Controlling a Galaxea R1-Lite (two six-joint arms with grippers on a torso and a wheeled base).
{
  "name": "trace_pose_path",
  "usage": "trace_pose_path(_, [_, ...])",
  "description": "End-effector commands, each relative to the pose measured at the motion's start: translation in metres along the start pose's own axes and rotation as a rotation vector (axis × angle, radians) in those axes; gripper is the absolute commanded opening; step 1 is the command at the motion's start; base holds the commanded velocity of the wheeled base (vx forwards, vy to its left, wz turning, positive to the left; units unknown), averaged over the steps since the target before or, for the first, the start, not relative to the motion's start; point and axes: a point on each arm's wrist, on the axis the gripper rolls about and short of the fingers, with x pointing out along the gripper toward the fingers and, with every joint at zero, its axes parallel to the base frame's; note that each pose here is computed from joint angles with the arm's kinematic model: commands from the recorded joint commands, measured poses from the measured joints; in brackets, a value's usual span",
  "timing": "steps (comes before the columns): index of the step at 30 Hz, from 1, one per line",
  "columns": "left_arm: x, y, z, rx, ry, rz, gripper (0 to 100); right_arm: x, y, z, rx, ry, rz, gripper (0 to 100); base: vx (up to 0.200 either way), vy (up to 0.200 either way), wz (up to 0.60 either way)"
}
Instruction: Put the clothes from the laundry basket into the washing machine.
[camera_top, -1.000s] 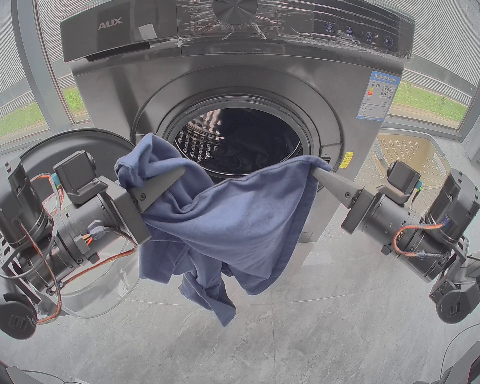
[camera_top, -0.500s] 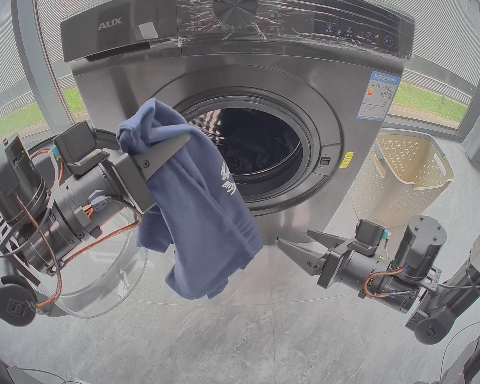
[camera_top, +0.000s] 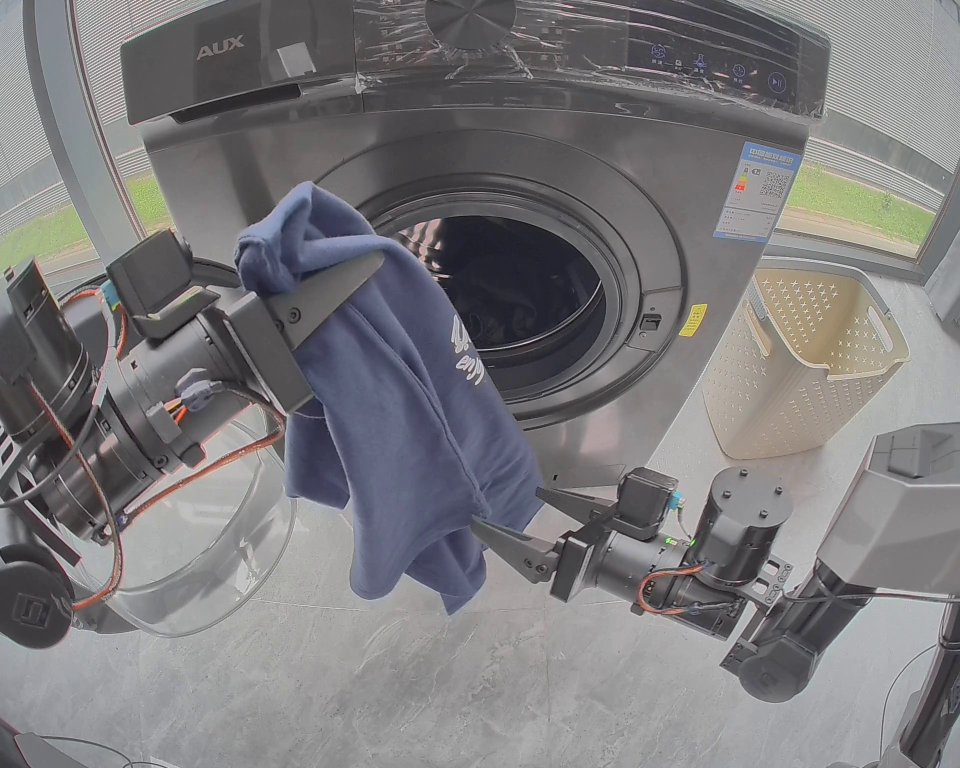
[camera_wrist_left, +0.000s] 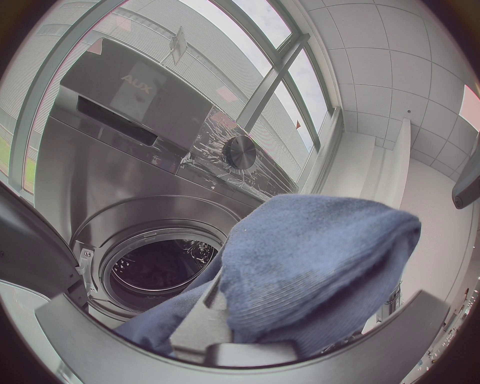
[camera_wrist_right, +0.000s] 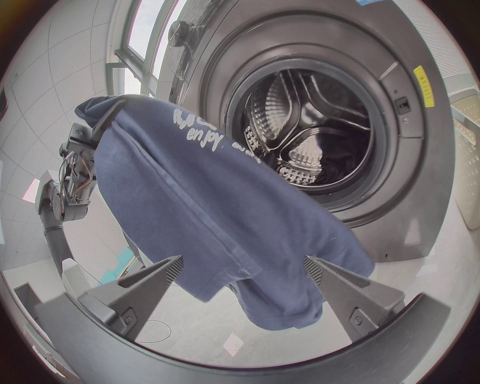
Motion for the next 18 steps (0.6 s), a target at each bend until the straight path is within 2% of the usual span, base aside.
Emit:
trace_pose_path(1, [0.001,0.000,0.000,-0.003,0.001,-0.001,0,0.018,0.000,-0.016,0.002,0.027,0.031,100,0.000,0.000,0.00])
trace_pose_path(10, [0.001,-0.002,0.000,-0.006,0.000,-0.007,0,0.049,-0.005,-0.020,-0.010,-0.012,0.082,100,0.000,0.000,0.00])
trace_pose_path(18, [0.001,-0.001,-0.001,-0.006,0.001,-0.005,0,0.067,0.009,-0.017,-0.020,-0.061,0.140,100,0.000,0.000,0.00])
